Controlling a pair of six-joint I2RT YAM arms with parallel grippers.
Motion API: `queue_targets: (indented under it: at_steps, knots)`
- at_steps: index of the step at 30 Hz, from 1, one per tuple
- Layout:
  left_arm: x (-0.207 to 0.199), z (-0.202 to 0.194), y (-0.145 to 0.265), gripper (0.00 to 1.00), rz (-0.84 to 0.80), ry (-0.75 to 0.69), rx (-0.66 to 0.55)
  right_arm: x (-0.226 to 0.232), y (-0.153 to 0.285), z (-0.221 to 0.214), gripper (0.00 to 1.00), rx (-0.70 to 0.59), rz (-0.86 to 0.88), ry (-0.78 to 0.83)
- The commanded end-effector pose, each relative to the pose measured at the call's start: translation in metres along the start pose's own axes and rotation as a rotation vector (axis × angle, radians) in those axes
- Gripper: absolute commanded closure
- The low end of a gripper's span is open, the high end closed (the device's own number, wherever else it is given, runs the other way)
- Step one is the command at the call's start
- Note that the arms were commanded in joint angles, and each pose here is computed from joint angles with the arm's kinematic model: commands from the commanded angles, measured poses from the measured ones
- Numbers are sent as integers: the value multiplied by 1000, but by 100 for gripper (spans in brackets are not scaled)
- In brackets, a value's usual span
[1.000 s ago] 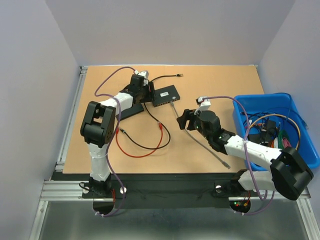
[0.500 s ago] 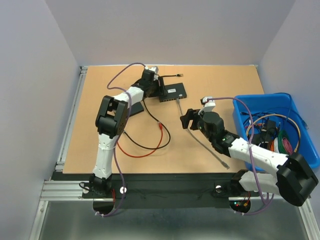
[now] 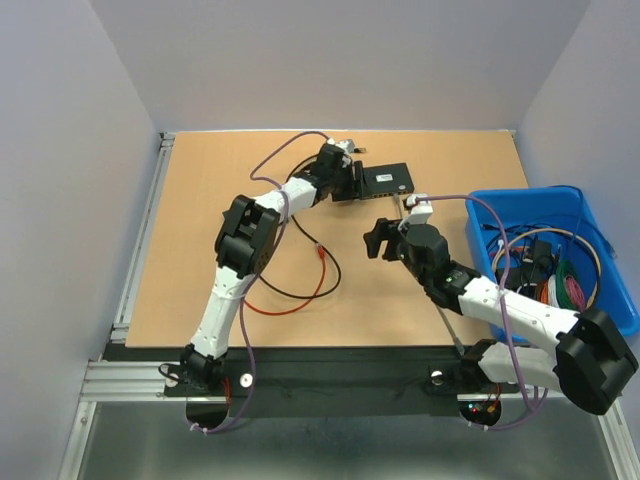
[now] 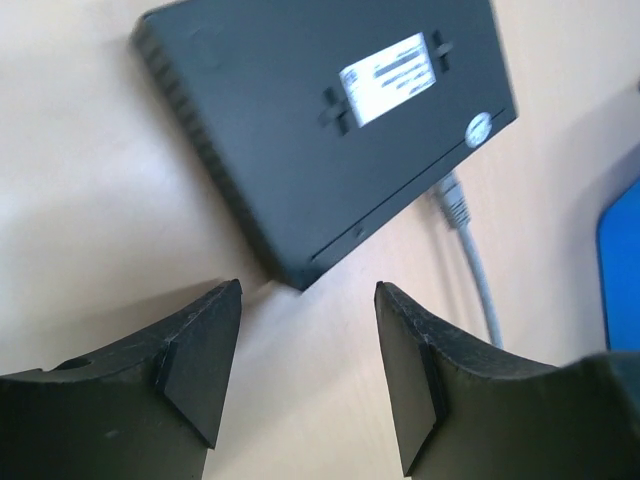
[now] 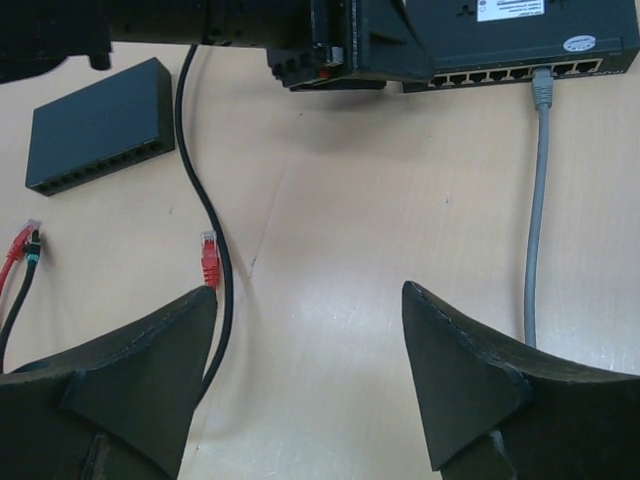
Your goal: Insert the plug into the switch port
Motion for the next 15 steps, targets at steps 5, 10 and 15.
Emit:
queue_targets:
  at_steps: [5, 10, 15]
  knots:
    - [-4, 83, 131, 33, -23, -22, -240, 30, -10, -1, 21, 39, 151, 22]
    - [37, 81, 184, 33, 90, -7, -308, 73, -24, -10, 26, 85, 227, 79]
    - [59, 69, 209, 33, 175, 3, -385, 99, -42, -16, 33, 113, 275, 68]
Point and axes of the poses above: each gripper's point midway between its finger pads, its own y axis back along the fingers, its own x axis along the line the jaws close on, z = x × y, the point moved 8 cm from there along y, back along the fingers, and after that the axes turned 14 degrees about y, right-handed, at the moved point
